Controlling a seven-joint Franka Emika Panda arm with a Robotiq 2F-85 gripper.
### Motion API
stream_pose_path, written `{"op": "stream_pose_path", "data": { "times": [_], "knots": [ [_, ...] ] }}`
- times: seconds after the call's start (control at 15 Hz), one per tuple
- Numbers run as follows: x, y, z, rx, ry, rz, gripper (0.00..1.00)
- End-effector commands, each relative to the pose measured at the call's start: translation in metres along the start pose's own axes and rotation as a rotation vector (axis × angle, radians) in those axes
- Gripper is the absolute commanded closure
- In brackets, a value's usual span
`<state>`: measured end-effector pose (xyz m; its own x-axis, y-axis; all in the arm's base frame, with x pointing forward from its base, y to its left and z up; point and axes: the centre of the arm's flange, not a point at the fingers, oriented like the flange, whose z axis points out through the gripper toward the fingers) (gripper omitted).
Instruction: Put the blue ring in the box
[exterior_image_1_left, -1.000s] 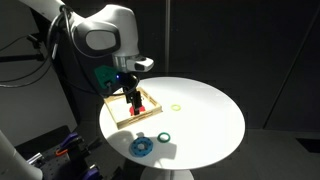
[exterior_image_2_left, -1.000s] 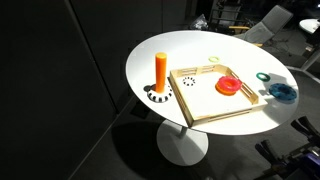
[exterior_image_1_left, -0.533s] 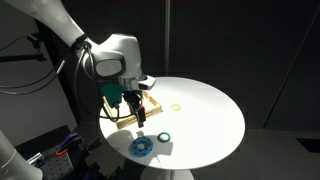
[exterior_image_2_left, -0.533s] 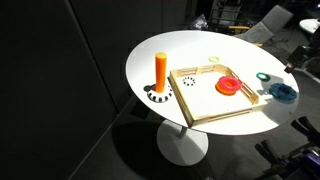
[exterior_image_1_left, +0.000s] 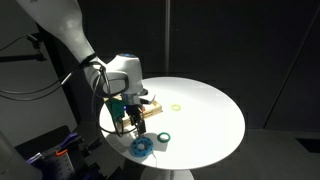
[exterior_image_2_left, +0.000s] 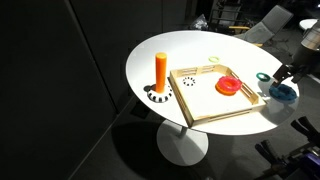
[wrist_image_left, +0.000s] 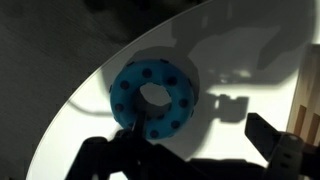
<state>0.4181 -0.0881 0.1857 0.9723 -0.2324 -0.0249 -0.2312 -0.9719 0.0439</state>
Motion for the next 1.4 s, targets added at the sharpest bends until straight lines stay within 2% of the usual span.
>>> {"op": "stream_pose_path", "data": {
  "times": [0.0, 0.6, 0.67, 0.73, 1.27, 1.33],
  "knots": [
    [0.008, -0.002, 0.021, -0.008, -0.01, 0.016, 0.0],
    [0.007, -0.003, 0.05, -0.019, -0.022, 0.009, 0.0],
    [0.007, -0.004, 0.052, -0.021, -0.025, 0.008, 0.25],
    [0.007, -0.005, 0.053, -0.023, -0.03, 0.006, 0.26],
    [0.014, -0.008, 0.027, -0.027, -0.012, 0.011, 0.91],
    [0.016, -0.009, 0.02, -0.027, -0.006, 0.014, 0.9]
  ]
}}
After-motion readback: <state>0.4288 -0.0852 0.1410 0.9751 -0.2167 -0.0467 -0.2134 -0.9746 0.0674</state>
